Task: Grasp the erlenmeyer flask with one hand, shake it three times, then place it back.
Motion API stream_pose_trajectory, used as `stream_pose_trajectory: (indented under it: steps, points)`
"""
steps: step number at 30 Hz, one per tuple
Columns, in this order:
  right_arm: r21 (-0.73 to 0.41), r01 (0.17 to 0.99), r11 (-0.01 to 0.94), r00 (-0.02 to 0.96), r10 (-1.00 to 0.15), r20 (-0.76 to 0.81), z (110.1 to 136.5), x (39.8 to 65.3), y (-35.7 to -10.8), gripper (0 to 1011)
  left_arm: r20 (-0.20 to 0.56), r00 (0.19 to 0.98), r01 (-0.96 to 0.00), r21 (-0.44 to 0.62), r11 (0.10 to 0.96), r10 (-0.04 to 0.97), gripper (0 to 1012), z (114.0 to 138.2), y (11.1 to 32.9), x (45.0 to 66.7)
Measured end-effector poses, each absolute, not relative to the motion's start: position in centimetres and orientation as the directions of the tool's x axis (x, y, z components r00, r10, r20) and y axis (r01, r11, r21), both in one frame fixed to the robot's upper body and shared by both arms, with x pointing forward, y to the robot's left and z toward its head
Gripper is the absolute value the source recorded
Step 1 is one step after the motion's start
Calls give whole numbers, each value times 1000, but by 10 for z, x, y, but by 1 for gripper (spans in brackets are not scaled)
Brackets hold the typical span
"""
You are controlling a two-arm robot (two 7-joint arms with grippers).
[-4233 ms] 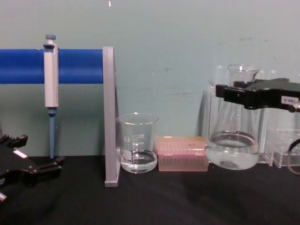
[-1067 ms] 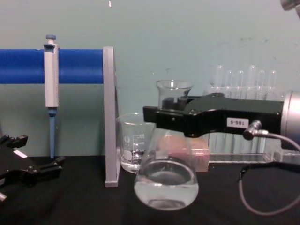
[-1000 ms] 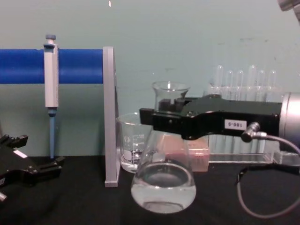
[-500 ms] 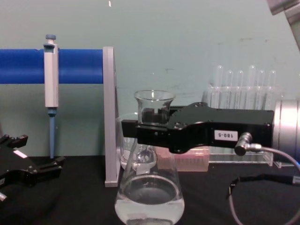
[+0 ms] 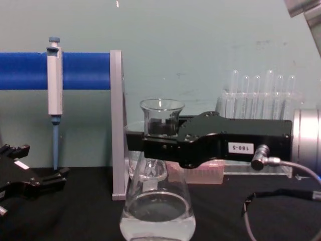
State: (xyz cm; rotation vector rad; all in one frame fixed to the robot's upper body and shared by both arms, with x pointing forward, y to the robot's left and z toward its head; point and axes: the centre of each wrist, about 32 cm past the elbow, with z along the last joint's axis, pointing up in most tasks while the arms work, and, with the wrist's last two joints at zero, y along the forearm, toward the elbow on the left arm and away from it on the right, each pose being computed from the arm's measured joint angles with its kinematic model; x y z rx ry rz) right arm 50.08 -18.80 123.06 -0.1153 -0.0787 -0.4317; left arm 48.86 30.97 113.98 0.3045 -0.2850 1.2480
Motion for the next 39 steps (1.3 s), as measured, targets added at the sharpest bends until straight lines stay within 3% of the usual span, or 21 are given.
stream_pose_trajectory:
  steps: [14,39]
  points:
    - [-83,459,884,887,-451,102,1232,504,-193,449,374,292,-955,70,287,880,1001,1140,310,489]
    - [-38,692,721,720,-685,113,1238,521,-230,449,374,292,-955,70,287,880,1001,1140,310,489]
